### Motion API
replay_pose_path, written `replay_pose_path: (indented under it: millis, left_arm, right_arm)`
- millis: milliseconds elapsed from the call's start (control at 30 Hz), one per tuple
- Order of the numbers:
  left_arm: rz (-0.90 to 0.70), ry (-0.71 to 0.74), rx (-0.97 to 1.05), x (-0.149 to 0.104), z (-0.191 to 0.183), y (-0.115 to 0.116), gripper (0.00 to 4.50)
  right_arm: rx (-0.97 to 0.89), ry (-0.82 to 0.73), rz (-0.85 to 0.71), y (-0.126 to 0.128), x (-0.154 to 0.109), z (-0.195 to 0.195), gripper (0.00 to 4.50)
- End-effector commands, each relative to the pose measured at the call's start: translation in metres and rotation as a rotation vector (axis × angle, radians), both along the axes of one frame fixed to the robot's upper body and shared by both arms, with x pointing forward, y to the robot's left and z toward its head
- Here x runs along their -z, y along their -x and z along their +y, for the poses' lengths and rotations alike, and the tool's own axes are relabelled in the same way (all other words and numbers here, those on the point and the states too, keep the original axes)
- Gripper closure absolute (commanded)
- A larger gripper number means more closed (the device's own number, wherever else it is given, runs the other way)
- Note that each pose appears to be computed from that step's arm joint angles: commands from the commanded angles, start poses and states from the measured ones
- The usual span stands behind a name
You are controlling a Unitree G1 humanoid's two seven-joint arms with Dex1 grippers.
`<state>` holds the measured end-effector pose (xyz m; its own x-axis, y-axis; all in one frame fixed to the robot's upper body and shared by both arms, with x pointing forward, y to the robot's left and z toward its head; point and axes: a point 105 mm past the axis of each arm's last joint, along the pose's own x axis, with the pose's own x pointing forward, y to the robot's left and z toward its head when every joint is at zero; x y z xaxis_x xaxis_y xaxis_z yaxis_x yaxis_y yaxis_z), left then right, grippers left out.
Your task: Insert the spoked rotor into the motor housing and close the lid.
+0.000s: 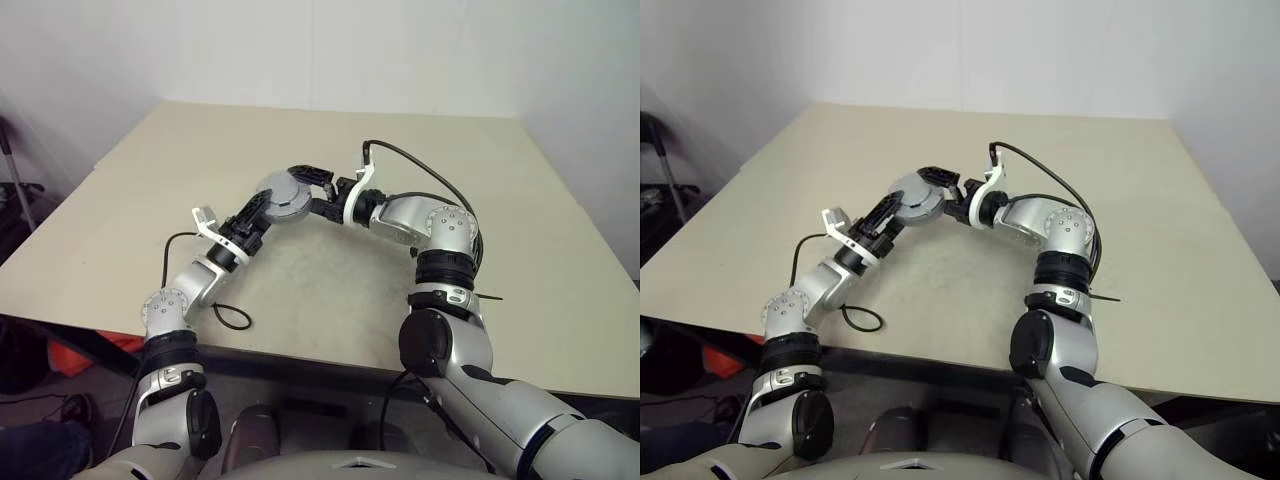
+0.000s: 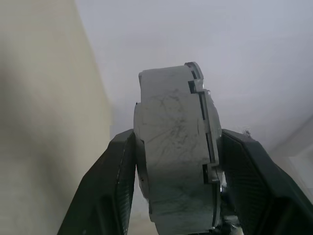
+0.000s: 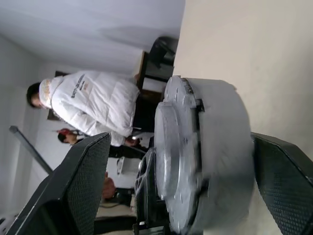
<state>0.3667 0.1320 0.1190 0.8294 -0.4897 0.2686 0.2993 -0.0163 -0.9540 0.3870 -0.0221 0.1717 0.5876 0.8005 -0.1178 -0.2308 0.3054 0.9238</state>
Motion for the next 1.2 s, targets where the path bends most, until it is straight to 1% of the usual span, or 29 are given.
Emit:
replay_pose_path:
  millis: [33, 133, 300, 433, 533, 600, 667, 833, 900, 933, 1000, 1067, 1100, 1200]
  left_arm:
    - [-0.027, -0.073, -0.217, -0.008, 0.042, -0.011, 2.20]
    - [-0.003, -0.112, -0.384, -0.005, 0.080, -0.014, 2.20]
    - [0.031, -0.184, -0.593, -0.002, 0.129, -0.011, 2.20]
    - [0.087, -0.212, -0.669, 0.003, 0.145, -0.011, 2.20]
    - [0.143, -0.235, -0.713, 0.011, 0.154, -0.013, 2.20]
    - [0.205, -0.257, -0.755, 0.020, 0.164, -0.013, 2.20]
    - [0.229, -0.268, -0.775, 0.025, 0.169, -0.013, 2.20]
    - [0.222, -0.278, -0.801, 0.024, 0.179, -0.009, 2.20]
    - [0.218, -0.310, -0.816, 0.023, 0.184, -0.006, 2.20]
    - [0.212, -0.320, -0.824, 0.021, 0.187, -0.005, 1.53]
    - [0.205, -0.332, -0.835, 0.019, 0.192, -0.002, 0.98]
    - [0.203, -0.342, -0.894, 0.010, 0.211, 0.003, 0.34]
    - [0.187, -0.344, -0.927, 0.002, 0.223, 0.006, 0.03]
    - [0.142, -0.382, -0.974, -0.017, 0.247, 0.013, 0.03]
  right_arm:
    - [0.057, 0.007, -0.071, -0.008, -0.016, -0.009, 0.03]
    - [0.081, 0.045, -0.060, -0.011, -0.008, -0.016, 0.03]
    - [0.118, 0.061, -0.049, -0.014, 0.000, -0.030, 0.03]
    - [0.129, 0.065, -0.046, -0.016, 0.001, -0.033, 0.03]
    - [0.129, 0.067, -0.046, -0.018, 0.001, -0.030, 0.03]
    - [0.124, 0.073, -0.048, -0.018, 0.002, -0.028, 0.03]
    - [0.119, 0.075, -0.047, -0.018, 0.003, -0.026, 0.03]
    - [0.109, 0.092, -0.042, -0.017, 0.007, -0.025, 0.03]
    - [0.106, 0.102, -0.042, -0.017, 0.009, -0.024, 0.03]
    - [0.105, 0.105, -0.041, -0.017, 0.010, -0.024, 0.00]
    - [0.104, 0.110, -0.040, -0.016, 0.010, -0.025, 0.00]
    - [0.100, 0.120, -0.040, -0.016, 0.011, -0.025, 0.00]
    - [0.107, 0.128, -0.040, -0.018, 0.012, -0.026, 0.00]
    - [0.128, 0.140, -0.039, -0.026, 0.011, -0.031, 0.00]
